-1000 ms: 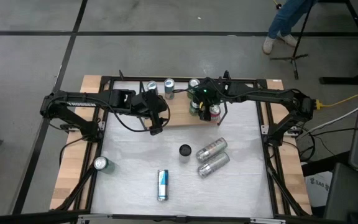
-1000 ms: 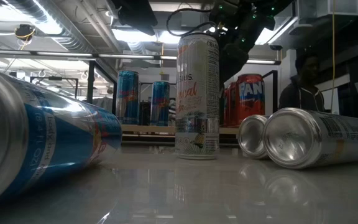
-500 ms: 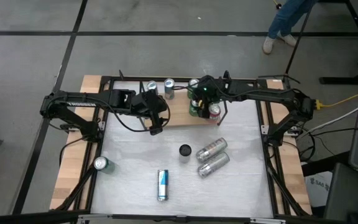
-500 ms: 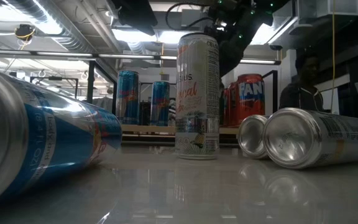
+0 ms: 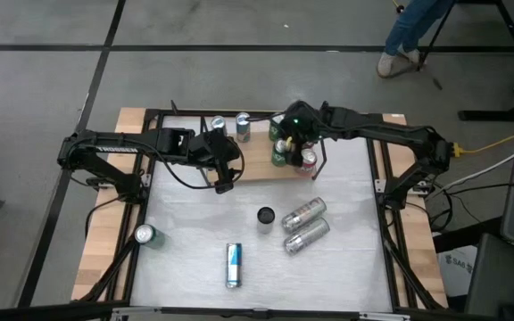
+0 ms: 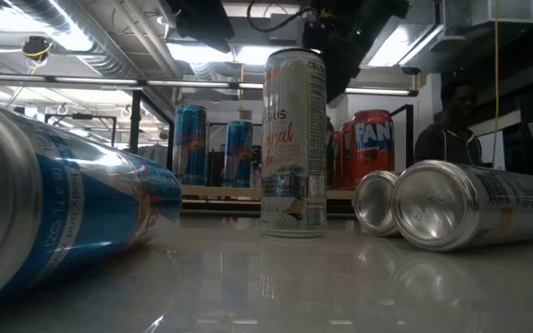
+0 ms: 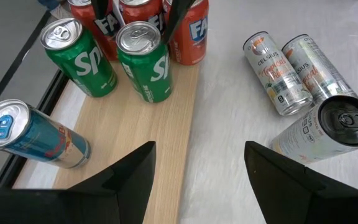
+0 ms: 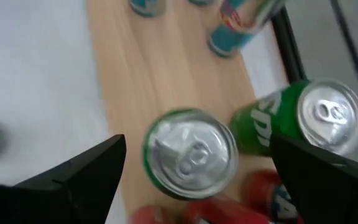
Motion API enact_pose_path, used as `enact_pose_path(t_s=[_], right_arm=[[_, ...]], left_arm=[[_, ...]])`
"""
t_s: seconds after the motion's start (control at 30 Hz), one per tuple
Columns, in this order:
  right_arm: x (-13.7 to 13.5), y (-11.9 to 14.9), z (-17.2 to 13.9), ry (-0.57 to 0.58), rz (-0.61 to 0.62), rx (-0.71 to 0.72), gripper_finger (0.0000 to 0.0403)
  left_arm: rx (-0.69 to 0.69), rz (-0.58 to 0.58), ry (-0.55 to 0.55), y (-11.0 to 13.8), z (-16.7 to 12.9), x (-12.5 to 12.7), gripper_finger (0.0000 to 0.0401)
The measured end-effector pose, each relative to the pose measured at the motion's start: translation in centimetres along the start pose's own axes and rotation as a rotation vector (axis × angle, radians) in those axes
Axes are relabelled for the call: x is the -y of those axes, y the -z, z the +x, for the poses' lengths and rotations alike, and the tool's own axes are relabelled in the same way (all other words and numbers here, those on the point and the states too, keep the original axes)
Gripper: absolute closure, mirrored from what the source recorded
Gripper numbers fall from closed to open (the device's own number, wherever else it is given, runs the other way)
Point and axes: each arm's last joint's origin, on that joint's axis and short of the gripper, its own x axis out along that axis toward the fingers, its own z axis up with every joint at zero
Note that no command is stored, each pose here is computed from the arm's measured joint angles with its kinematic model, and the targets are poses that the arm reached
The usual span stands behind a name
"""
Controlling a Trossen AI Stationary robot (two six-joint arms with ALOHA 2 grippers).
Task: Sort soda cans
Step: Put the green soda can on the shelf and align with the other green soda cans
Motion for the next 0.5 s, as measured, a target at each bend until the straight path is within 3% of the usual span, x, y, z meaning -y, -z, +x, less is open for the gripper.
enact_pose_path(t_s=[0.2, 0.37, 0.5], right_arm=[[-0.9, -1.6, -1.3, -0.054, -0.012, 0.077, 0.0015], [-4.0, -2.5, -1.7, -0.107, -0.073, 0.108, 0.0015], [-6.6, -2.5, -1.8, -0.146, -0.036, 0.091, 0.0015]], left_arm=[[0.0, 0.0, 0.0, 0.0, 0.0, 0.0, 0.0163], [0.0, 0.001, 0.0, 0.0, 0.0, 0.0, 0.0163], [0.0, 0.001, 0.0, 0.0, 0.0, 0.0, 0.0163]])
